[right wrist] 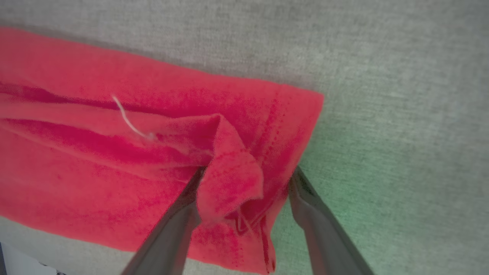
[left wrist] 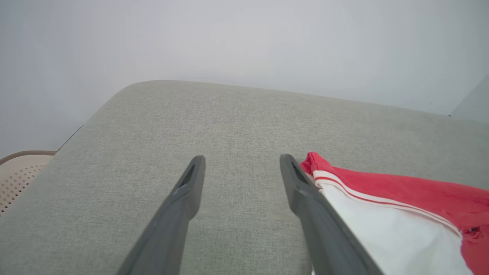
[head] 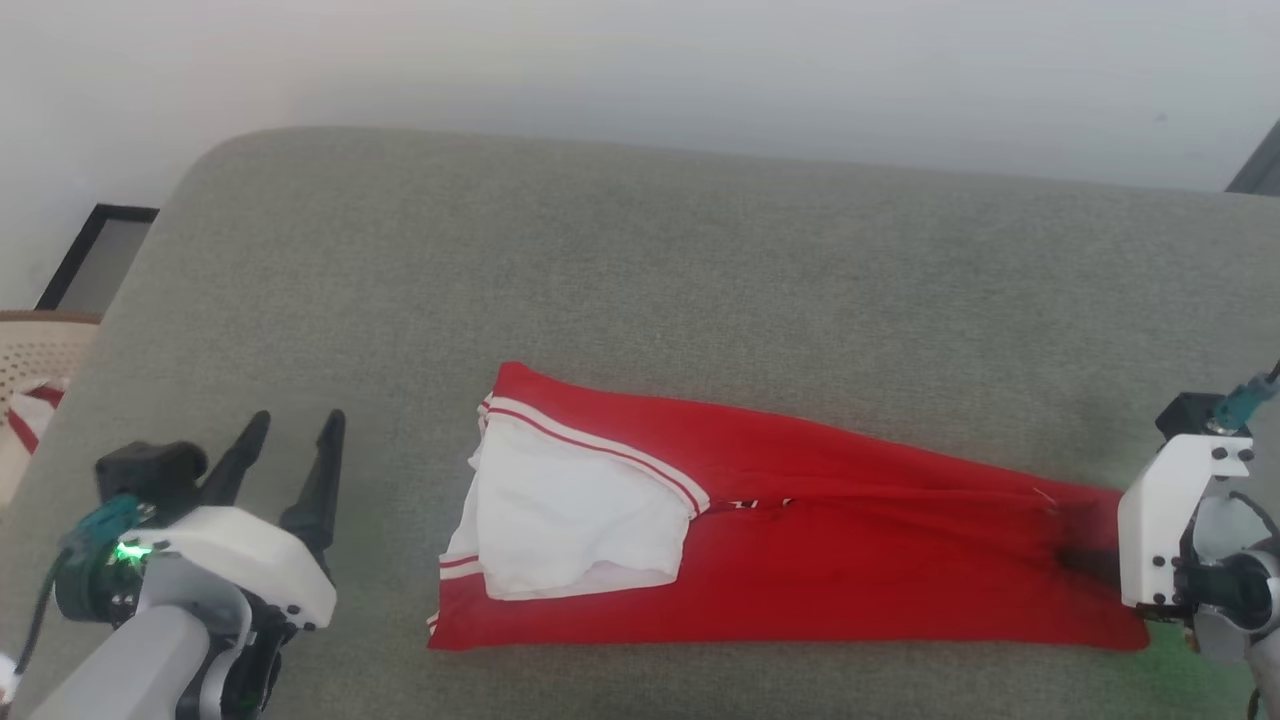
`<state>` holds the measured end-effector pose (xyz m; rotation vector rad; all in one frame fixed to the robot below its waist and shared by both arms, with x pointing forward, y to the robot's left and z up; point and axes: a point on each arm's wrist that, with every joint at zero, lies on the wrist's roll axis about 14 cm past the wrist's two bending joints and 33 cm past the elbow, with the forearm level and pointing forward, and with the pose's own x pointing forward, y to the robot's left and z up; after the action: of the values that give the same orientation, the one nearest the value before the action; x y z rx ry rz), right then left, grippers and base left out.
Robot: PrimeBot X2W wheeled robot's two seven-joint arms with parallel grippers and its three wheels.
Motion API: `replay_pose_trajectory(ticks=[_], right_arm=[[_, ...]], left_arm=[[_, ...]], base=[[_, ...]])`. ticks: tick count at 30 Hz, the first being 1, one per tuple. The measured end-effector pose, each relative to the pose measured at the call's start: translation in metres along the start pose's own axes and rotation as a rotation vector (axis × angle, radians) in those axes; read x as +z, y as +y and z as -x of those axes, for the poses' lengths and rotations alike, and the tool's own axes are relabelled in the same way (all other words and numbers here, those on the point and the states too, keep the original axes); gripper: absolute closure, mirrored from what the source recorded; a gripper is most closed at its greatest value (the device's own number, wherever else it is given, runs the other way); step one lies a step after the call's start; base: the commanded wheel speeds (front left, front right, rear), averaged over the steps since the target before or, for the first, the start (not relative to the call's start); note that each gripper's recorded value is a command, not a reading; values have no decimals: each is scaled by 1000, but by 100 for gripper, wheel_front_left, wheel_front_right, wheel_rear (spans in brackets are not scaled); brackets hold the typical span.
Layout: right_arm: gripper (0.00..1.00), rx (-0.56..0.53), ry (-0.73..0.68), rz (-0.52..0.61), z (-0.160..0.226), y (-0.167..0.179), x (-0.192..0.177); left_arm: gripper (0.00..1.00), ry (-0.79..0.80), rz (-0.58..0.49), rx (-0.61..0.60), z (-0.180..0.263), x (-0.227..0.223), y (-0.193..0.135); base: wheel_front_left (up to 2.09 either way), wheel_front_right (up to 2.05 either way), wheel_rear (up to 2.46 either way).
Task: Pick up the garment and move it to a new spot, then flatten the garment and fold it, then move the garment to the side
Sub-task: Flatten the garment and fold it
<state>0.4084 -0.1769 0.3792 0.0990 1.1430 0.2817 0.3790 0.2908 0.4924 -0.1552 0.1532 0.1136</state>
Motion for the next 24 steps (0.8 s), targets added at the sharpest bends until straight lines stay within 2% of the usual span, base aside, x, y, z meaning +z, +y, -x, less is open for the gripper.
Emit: replay_pose_trajectory(ticks=[5, 15, 19, 24], right_arm=[[100, 40, 2, -7, -9, 11, 4], [100, 56, -62, -28, -6, 5, 20], [100, 2, -112, -50, 4, -19, 30], [100, -131, -170, -83, 23, -71, 39]], left_arm=[[0, -61, 33, 71, 10, 2, 19], [0, -134, 56, 97, 21, -1, 27], [0, -152, 64, 99, 20, -2, 27], [0, -166, 60, 90, 14, -2, 23]], base=[[0, 0, 0], [0, 0, 0], [0, 0, 0], [0, 0, 0]])
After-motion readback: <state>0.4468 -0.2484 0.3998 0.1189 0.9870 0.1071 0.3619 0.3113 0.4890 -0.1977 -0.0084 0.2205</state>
